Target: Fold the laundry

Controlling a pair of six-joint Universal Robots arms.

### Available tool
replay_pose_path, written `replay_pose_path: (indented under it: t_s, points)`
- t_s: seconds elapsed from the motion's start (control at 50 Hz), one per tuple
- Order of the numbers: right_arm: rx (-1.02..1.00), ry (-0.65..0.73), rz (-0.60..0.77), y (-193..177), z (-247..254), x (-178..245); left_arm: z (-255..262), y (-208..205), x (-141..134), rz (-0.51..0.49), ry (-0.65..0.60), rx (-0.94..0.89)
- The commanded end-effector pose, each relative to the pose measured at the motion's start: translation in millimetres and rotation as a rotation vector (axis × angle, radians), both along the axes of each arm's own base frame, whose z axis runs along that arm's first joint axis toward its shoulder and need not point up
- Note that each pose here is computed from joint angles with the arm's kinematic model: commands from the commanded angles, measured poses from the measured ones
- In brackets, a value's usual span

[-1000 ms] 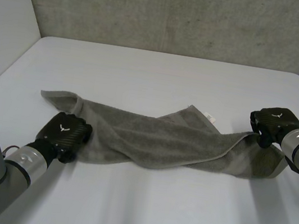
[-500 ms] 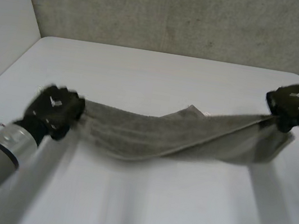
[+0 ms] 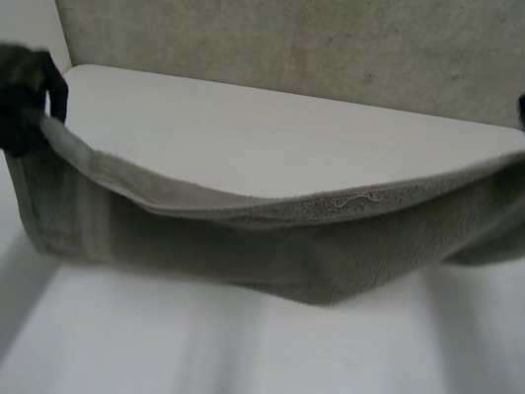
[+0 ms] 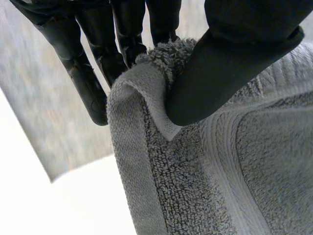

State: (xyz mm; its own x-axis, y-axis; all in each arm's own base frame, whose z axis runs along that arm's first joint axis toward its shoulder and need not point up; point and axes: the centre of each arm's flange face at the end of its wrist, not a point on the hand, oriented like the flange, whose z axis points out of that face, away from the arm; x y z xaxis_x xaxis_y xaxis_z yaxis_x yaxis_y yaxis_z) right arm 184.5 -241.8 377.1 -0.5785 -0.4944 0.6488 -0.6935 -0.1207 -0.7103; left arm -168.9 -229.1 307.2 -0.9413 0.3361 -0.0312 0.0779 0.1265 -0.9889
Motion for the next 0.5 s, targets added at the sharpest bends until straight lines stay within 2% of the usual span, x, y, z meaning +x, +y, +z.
replay_pose_path:
  t_s: [0.02, 0.1, 0.16, 0.22, 0.26, 0.28, 0.32, 0.34, 0.36, 0.38, 0.42, 0.44, 0.46, 0.48, 0.5]
  points:
    - [0.214, 0.153, 0.041, -32, -68, 2, -68, -38, 2, 0.046, -0.038, 0.234]
    - [0.327, 0.21, 0.054, -54, -111, 10, -103, -69, 1, 0.09, -0.073, 0.327]
    - [0.358, 0.258, 0.065, -64, -133, 25, -111, -80, -2, 0.099, -0.083, 0.338]
    - [0.349, 0.282, 0.065, -71, -141, 34, -114, -103, -12, 0.09, -0.092, 0.314]
    - [0.241, 0.282, 0.046, -96, -137, 50, -97, -126, -26, 0.06, -0.078, 0.219]
    - [0.24, 0.282, 0.046, -96, -137, 50, -97, -126, -26, 0.06, -0.078, 0.218]
    - [-0.012, 0.219, 0.003, -129, -99, 63, -81, -137, -32, 0.048, -0.07, 0.151]
    - [-0.013, 0.218, 0.002, -129, -98, 63, -59, -147, -38, 0.04, -0.057, 0.06]
    - [-0.193, 0.153, -0.025, -143, -64, 69, -30, -157, -43, 0.036, -0.038, -0.054]
    - [-0.195, 0.152, -0.026, -144, -64, 69, -29, -157, -43, 0.036, -0.038, -0.055]
    - [-0.574, -0.07, -0.064, -149, 21, 80, 39, -164, -56, 0.032, 0.035, -0.324]
    - [-0.576, -0.071, -0.064, -149, 22, 80, 40, -164, -56, 0.032, 0.035, -0.325]
    - [-0.7, -0.209, -0.062, -142, 56, 82, 74, -161, -61, 0.036, 0.082, -0.46]
    - [-0.775, -0.333, -0.05, -136, 82, 80, 75, -160, -61, 0.036, 0.083, -0.461]
    - [-0.776, -0.335, -0.05, -136, 82, 80, 106, -154, -63, 0.044, 0.138, -0.585]
